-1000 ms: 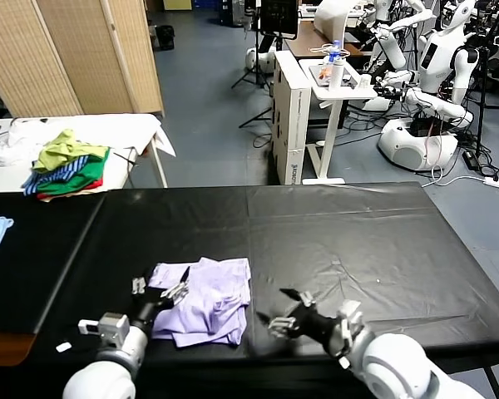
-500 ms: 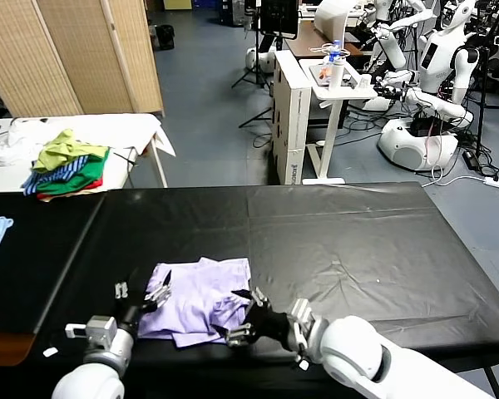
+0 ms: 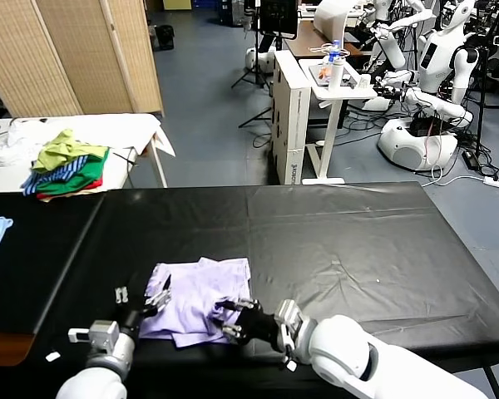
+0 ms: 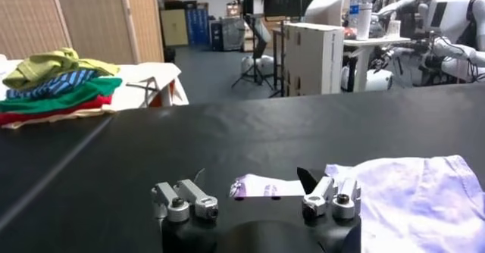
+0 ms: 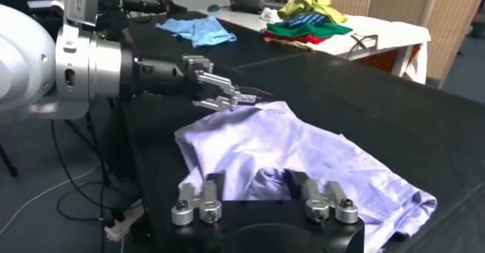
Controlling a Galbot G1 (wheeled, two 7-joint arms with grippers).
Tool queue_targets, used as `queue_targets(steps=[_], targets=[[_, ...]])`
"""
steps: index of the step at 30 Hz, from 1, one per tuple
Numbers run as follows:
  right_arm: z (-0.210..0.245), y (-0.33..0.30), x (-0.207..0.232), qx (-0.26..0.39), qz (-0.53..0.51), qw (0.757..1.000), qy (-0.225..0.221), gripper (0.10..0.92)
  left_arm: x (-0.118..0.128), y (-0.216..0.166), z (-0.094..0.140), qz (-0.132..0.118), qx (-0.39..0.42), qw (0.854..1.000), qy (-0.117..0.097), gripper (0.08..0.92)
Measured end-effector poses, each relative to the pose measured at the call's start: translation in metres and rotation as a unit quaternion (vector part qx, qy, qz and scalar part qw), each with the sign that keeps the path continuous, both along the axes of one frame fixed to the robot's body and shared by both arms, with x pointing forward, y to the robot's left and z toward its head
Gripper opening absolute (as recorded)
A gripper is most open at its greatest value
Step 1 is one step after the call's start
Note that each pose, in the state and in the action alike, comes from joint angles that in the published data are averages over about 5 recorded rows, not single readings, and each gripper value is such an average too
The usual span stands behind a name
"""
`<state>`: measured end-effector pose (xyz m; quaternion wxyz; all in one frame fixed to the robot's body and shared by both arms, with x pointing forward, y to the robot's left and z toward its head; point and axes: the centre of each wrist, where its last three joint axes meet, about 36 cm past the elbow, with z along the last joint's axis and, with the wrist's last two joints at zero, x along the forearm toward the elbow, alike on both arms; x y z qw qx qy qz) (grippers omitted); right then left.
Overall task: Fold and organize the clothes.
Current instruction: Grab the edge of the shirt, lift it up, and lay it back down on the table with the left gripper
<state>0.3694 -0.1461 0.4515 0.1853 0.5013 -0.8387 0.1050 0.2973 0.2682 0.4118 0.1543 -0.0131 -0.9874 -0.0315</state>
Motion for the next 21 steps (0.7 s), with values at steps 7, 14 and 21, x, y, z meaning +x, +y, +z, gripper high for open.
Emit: queue_targets(steps=[7,14,21], targets=[[0.005,-0.015,-0.009,-0.005,-0.012,1.0,0.0,0.155,-0.002,0.001,0.001,0.003,0.001,1.0,-0.003,0.907],[0.006,-0.034,-0.026,-0.017,-0.028,0.999,0.011,0.2,-0.003,0.0,0.0,0.007,-0.001,1.0,-0.004,0.907],[0.007,-0.047,-0.045,-0.028,-0.042,0.998,0.03,0.559,-0.004,-0.003,-0.002,0.01,-0.004,1.0,-0.005,0.907]])
